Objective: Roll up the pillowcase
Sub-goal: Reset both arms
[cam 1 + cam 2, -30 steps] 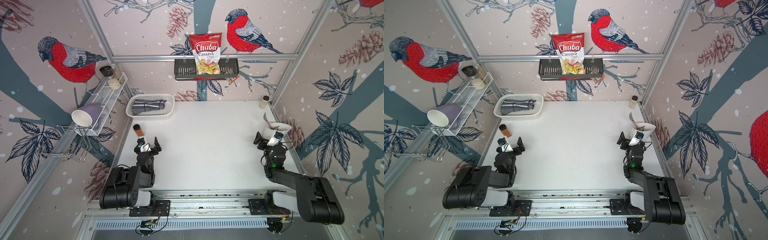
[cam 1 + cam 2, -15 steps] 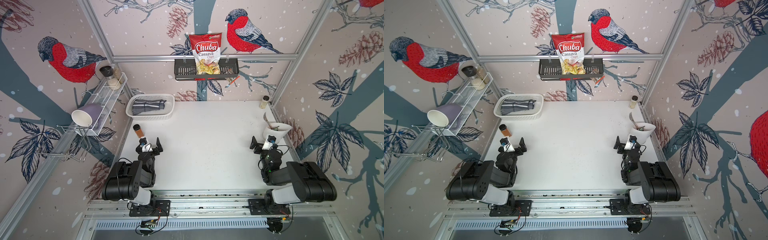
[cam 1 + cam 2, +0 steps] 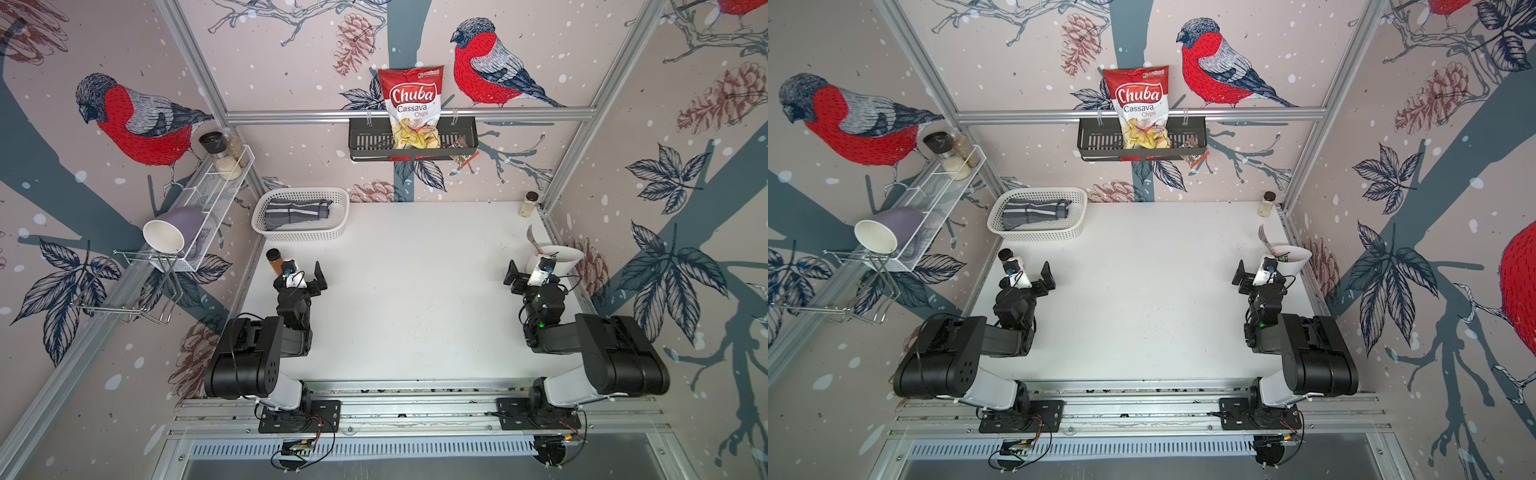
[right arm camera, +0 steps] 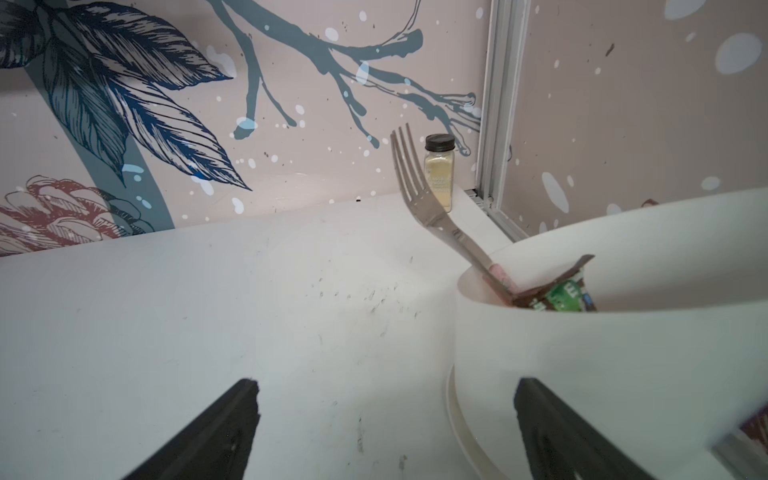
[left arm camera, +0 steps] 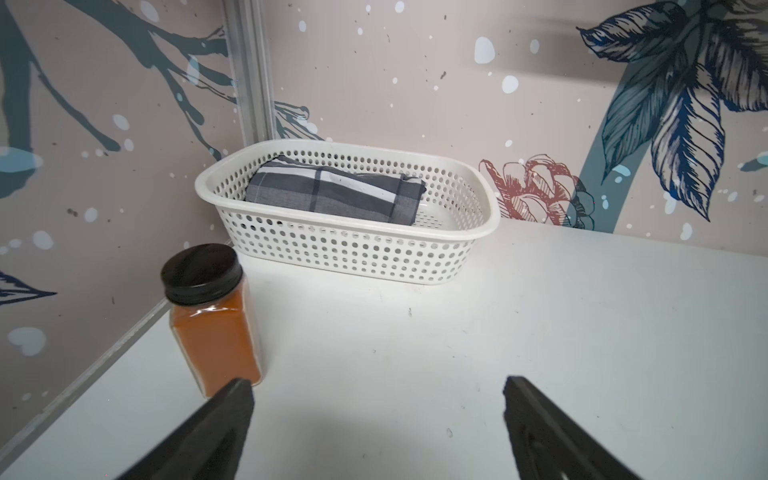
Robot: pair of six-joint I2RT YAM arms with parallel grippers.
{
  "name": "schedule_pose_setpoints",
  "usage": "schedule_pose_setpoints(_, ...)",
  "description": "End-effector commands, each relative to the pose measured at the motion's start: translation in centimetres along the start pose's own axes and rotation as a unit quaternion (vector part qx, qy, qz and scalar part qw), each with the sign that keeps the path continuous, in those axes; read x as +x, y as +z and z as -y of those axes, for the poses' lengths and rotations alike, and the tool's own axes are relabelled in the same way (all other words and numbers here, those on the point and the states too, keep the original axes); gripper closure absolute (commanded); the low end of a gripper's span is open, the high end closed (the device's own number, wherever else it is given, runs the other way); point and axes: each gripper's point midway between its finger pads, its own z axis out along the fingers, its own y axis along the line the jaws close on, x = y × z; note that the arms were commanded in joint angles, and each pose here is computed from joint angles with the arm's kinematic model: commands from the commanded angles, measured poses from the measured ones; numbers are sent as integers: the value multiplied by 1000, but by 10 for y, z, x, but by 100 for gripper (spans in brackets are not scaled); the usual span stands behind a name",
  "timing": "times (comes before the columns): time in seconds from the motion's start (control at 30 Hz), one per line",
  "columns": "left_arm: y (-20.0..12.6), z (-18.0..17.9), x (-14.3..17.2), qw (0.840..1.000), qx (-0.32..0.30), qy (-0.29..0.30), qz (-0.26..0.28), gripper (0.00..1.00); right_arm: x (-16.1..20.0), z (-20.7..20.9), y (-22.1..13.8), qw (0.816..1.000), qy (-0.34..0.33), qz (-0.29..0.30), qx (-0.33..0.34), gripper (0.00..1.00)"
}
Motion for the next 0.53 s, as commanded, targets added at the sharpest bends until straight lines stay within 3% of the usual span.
schedule_pose_setpoints(0.0,1,3,7,1000,6,10,-15,3,3,1,1,1000,6,-6,5,0)
schedule_pose_setpoints(0.5,2,5,7,1000,7,15,-18,3,3,0,2,1000,4,-8,5,0)
